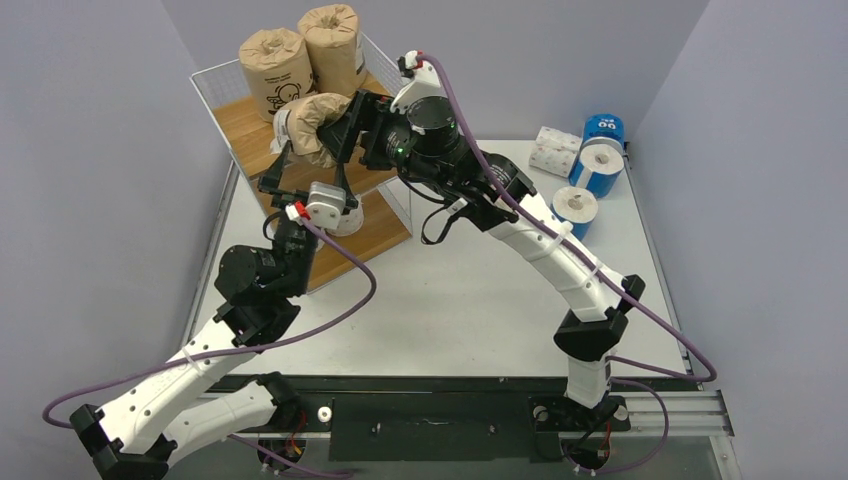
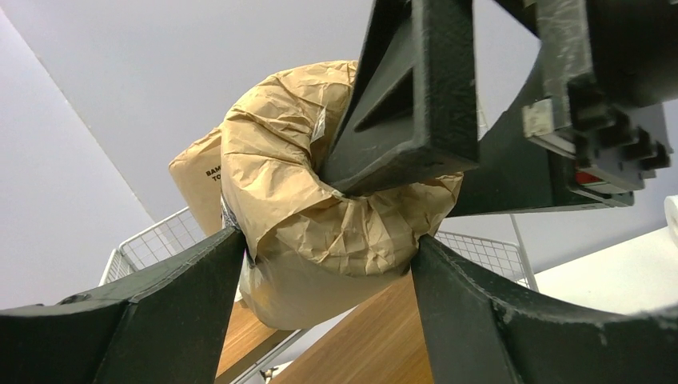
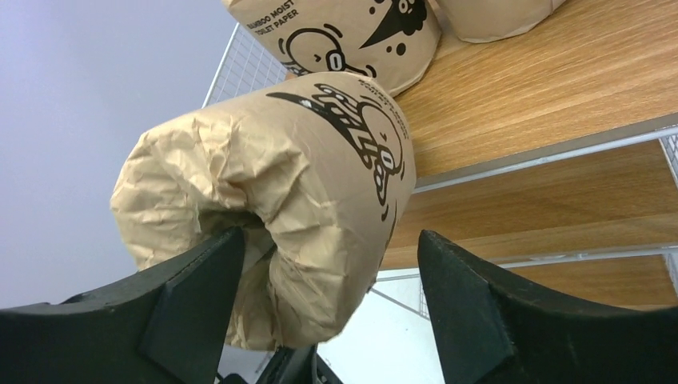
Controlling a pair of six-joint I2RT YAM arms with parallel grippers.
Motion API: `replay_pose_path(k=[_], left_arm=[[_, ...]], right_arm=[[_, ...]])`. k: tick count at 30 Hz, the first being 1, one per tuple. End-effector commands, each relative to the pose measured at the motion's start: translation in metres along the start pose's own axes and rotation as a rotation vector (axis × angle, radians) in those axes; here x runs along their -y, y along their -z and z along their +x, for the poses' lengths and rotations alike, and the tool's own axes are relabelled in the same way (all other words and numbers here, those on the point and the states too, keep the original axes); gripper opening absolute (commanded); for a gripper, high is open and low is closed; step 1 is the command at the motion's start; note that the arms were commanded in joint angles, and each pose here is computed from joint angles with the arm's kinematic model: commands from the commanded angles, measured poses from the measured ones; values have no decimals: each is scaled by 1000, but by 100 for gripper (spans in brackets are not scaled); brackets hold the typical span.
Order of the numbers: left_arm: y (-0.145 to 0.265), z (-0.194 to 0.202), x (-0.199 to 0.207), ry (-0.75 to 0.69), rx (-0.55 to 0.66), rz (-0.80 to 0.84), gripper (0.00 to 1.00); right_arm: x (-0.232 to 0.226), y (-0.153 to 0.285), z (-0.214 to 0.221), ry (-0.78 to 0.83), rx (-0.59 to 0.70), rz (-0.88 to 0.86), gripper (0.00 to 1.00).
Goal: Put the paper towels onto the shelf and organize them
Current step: Place the paper towel on the shelf.
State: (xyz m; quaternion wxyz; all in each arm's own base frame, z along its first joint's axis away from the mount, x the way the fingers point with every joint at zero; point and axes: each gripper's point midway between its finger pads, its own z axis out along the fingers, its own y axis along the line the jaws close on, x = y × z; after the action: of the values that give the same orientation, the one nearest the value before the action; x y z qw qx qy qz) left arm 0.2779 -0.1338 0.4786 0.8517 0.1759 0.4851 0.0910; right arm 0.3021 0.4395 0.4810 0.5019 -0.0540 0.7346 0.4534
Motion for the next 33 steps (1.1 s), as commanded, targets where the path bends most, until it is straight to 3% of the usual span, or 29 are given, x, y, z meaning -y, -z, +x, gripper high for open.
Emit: replay_pose_path(k=[1, 12, 23, 28, 33], left_arm=[[-2, -7, -21, 41, 18, -71, 72], [2, 0, -42, 84, -23, -149, 76], [6, 5, -53, 126, -58, -173, 78], [7, 3, -57, 153, -59, -183, 79], [5, 3, -56, 168, -68, -179, 80]], right_arm=[[-37, 28, -12, -29, -17, -148, 79], [-35, 37, -25, -58, 7, -187, 84], [-31, 59, -63, -140, 143, -341, 84], [-10, 53, -75, -155, 209, -315, 74], [8, 25, -77, -170, 203, -262, 55]])
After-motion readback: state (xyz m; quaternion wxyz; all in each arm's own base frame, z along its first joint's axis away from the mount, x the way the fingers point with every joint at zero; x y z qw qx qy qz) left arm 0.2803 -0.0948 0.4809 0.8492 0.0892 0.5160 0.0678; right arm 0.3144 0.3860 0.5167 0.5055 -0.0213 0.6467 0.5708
